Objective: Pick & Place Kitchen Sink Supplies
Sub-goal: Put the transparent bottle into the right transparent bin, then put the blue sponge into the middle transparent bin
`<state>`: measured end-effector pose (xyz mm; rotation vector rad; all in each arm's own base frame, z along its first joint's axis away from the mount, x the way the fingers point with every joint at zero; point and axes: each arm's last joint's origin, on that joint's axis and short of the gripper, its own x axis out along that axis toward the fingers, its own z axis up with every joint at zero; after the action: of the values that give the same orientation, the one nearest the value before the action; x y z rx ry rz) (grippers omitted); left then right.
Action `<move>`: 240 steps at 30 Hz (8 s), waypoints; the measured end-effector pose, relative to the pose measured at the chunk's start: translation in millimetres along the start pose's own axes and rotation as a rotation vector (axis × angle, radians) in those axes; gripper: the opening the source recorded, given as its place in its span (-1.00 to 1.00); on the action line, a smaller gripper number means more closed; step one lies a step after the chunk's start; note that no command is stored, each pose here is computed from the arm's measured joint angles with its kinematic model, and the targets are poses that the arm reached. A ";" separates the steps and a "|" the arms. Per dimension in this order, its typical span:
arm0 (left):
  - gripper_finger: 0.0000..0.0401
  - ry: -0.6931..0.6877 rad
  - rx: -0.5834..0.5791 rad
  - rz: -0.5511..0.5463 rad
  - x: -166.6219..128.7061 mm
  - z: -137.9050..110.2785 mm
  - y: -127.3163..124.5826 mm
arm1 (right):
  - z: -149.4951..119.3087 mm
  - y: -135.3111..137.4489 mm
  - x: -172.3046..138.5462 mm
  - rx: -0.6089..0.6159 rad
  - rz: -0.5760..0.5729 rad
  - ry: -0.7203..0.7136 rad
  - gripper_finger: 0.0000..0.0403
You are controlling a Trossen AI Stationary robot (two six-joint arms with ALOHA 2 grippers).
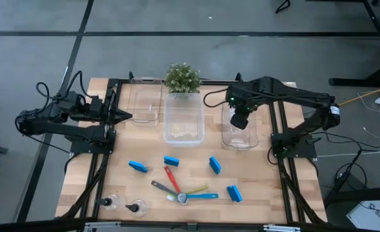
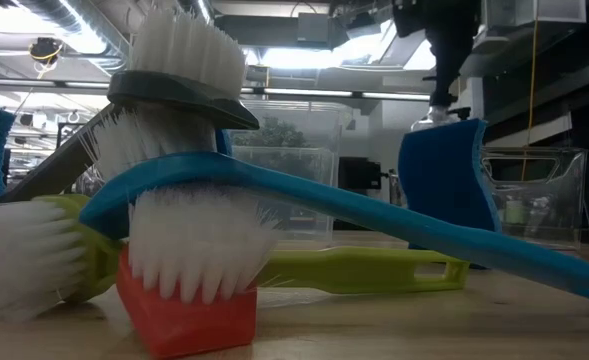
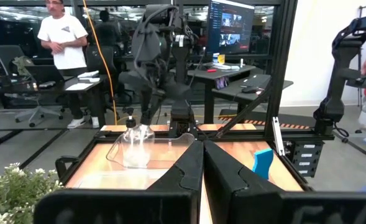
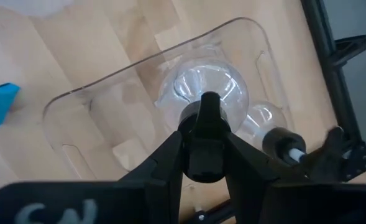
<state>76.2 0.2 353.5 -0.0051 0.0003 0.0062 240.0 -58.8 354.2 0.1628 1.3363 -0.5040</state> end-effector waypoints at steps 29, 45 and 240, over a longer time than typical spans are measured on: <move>-0.97 0.000 0.000 0.000 0.1 0.0 0.0 | 12.1 -5.7 13.2 -0.002 -0.100 0.003 -0.52; -0.97 0.001 0.000 0.000 0.1 -0.1 0.0 | 12.0 -5.8 12.9 -0.001 -0.101 0.000 -0.51; -0.97 0.000 0.000 0.000 0.0 0.0 0.0 | -135.0 294.4 -24.7 -0.103 -0.044 -0.265 -0.95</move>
<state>76.1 0.2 353.5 -0.0049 0.0002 0.0062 245.9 260.7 295.3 -0.0185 1.1056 -0.4743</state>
